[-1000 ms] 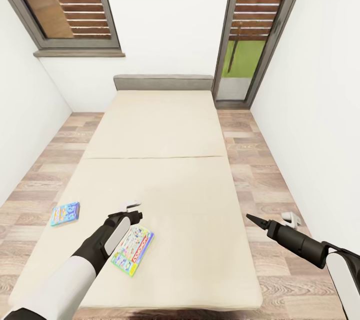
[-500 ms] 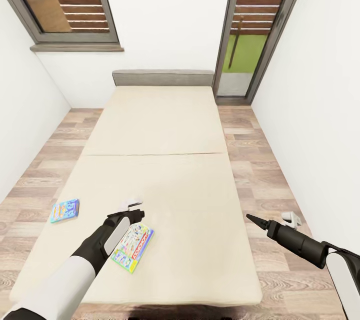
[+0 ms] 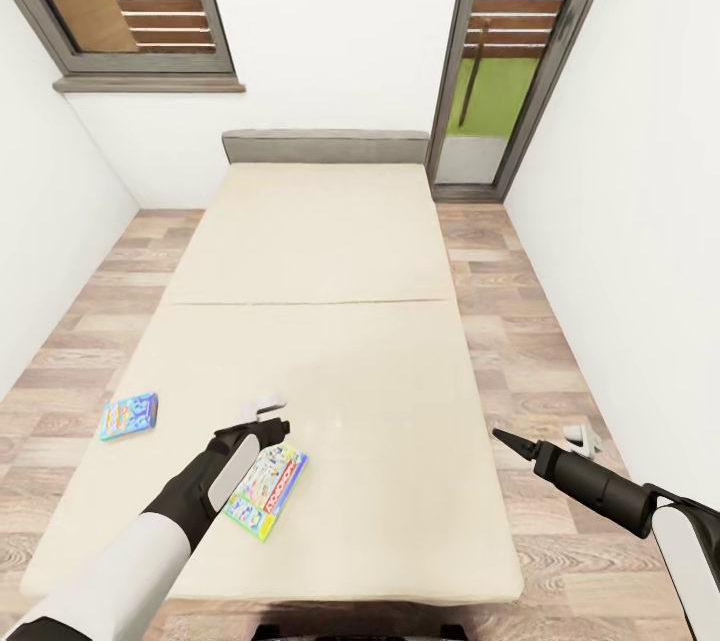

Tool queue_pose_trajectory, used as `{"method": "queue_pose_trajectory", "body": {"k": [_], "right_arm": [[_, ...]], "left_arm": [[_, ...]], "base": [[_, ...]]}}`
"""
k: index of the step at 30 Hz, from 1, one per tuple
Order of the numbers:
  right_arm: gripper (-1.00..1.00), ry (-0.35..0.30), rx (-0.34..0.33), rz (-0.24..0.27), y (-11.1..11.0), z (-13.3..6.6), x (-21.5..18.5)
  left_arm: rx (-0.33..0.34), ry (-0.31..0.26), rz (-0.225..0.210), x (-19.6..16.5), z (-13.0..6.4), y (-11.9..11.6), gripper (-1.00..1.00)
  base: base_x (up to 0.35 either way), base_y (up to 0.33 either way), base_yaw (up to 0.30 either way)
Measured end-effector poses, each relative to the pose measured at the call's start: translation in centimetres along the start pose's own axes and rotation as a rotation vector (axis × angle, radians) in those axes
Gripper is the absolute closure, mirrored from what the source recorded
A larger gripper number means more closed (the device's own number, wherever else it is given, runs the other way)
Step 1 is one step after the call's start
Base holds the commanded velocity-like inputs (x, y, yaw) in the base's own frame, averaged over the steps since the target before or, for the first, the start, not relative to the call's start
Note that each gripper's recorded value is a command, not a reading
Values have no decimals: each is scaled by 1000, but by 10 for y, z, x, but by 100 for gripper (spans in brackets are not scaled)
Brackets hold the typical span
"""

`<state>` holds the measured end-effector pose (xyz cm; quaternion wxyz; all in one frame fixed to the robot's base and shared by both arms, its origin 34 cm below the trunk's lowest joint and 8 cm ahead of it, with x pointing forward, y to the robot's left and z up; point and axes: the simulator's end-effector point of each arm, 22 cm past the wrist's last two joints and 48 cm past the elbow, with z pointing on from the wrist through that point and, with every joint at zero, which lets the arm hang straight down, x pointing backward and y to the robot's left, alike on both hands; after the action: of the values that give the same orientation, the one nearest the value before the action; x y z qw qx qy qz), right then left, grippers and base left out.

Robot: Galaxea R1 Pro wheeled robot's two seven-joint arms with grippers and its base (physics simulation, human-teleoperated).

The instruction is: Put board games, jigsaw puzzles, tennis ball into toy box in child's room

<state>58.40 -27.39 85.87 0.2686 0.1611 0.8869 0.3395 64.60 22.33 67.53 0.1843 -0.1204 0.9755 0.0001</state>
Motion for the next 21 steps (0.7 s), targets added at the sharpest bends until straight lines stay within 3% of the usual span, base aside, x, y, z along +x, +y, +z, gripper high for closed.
{"method": "queue_pose_trajectory", "body": {"k": [4,12,17,21], "right_arm": [[-100,5,3,4,-2,2,2],[-100,15,11,11,-7,4,6],[-100,20,15,16,-10,6,8],[-100,25,17,20,-12,8,11]], "left_arm": [[-4,-33,-7,-5,3,1,-100],[-30,-58,25,-8,8,9,-100],[-27,-89,27,-43,12,9,-100],[-37,-63,29,-44,22,19,-100]], "base": [[0,0,0],[0,0,0],[0,0,0],[0,0,0]]}}
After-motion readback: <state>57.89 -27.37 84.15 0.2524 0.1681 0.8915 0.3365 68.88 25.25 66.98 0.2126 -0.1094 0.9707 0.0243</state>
